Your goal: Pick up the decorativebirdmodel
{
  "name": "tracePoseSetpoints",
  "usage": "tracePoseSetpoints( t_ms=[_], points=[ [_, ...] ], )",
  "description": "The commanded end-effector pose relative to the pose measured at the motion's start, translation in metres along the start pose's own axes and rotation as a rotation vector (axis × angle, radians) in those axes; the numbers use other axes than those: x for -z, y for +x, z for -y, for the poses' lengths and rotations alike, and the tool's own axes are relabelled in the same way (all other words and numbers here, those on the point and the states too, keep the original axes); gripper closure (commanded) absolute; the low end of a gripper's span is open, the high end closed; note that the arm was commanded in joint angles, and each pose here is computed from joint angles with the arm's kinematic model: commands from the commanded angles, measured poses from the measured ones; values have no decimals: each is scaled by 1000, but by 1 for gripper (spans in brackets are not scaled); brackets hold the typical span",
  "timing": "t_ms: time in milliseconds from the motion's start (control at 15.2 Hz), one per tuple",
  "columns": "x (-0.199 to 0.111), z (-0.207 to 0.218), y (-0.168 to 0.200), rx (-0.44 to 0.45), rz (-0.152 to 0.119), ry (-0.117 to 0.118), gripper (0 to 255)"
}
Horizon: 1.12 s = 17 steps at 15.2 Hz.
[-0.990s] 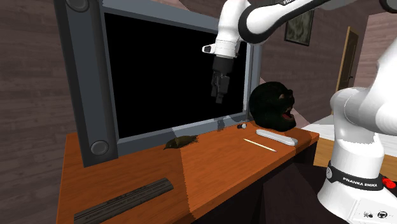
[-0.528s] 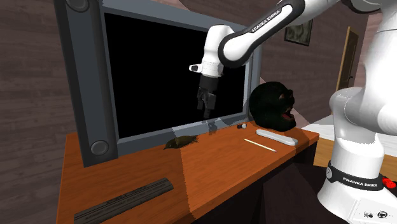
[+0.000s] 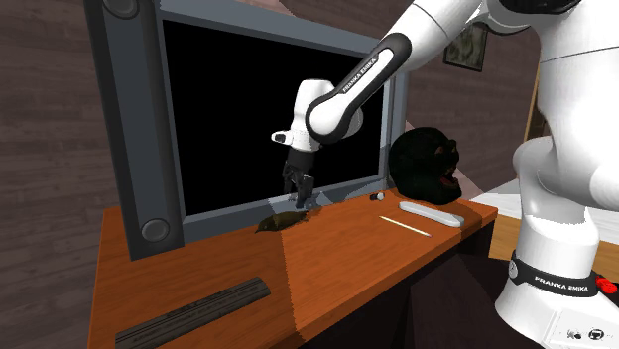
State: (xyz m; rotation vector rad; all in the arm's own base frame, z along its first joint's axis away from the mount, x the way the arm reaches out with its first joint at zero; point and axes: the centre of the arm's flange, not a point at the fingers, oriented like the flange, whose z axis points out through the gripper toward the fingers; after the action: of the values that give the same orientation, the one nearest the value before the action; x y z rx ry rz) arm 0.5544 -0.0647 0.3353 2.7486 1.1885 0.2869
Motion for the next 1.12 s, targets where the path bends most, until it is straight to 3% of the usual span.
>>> tracePoseSetpoints(
  t_ms=[0, 660, 726, 1056],
  points=[
    [-20, -9, 8, 49, -6, -1, 0],
    [-67, -4, 6, 64, -8, -1, 0],
    [-67, -4, 7, 64, -8, -1, 255],
    [-67, -4, 7, 64, -8, -1, 255]
  ],
)
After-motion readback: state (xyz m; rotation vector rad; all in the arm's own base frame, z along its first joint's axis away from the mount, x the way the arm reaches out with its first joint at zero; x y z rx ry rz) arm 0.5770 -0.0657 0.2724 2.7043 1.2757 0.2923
